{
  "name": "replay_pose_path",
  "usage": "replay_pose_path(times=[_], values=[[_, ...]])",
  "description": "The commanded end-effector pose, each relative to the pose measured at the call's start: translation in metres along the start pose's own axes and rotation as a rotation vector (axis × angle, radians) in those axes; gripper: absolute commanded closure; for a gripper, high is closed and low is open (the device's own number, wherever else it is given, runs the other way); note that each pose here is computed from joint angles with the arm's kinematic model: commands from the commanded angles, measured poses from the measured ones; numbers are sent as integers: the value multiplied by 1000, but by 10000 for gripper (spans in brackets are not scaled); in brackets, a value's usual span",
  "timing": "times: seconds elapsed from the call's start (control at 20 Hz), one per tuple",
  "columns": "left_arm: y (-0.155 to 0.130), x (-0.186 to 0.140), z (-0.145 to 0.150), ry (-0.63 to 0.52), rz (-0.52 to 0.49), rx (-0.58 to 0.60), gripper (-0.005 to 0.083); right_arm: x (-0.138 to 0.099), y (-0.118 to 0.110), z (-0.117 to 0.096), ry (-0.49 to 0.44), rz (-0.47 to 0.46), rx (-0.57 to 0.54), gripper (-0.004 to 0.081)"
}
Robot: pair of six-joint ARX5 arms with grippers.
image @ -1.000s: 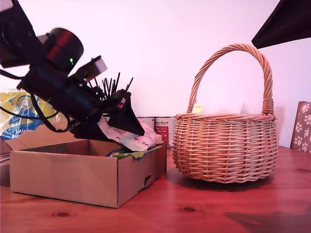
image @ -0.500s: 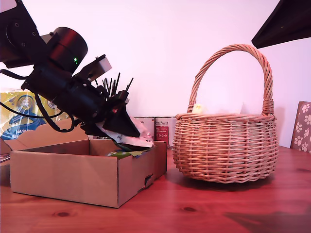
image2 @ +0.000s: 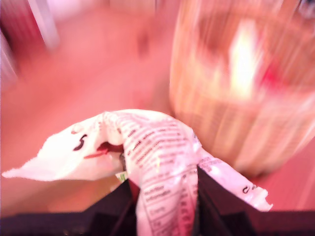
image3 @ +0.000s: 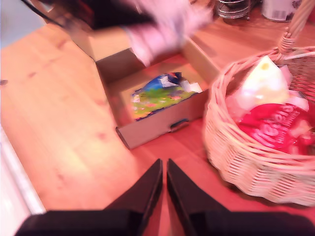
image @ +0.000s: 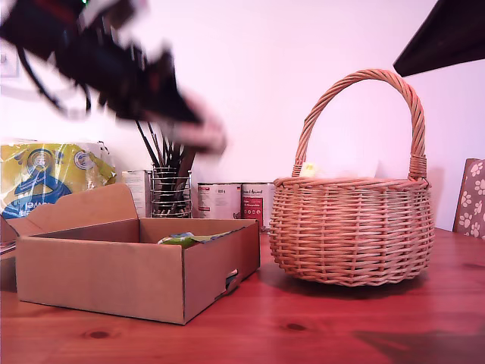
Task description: Move the bags of Easter eggs from the cardboard box on the left into the woven basket on the right side.
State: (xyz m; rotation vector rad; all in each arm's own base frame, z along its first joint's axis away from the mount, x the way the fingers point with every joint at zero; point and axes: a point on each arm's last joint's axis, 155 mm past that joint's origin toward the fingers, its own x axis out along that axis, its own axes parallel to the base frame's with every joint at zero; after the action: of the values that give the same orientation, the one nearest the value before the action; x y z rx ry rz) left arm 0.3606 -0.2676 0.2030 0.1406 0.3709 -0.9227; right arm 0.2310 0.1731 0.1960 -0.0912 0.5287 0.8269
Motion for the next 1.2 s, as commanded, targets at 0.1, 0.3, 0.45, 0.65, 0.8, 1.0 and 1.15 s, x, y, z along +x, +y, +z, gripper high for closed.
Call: replay_pose_path(times=[0.1, 0.3, 0.45, 0.65, 0.8, 1.0, 1.15], values=[[-40, 17, -2, 0, -102, 41, 661, -4, -11, -6, -1, -61, 54, 781], [-78, 30, 20, -96, -170, 90, 657, -28, -25, 4, -70, -191, 57, 781], [-89, 40, 27, -134, -180, 111, 639, -52, -28, 13, -147, -262, 86, 781], [-98, 63, 37, -190, -204, 122, 639, -72, -20, 9, -181, -279, 76, 781], [-100, 92, 43, -186, -208, 130, 638, -76, -17, 2, -171, -276, 106, 781], [-97, 136, 44, -167, -216, 127, 638, -79, -15, 1, -176, -276, 103, 781], [-94, 163, 28, -107, -222, 109, 638, -80, -15, 2, -183, -278, 101, 781]])
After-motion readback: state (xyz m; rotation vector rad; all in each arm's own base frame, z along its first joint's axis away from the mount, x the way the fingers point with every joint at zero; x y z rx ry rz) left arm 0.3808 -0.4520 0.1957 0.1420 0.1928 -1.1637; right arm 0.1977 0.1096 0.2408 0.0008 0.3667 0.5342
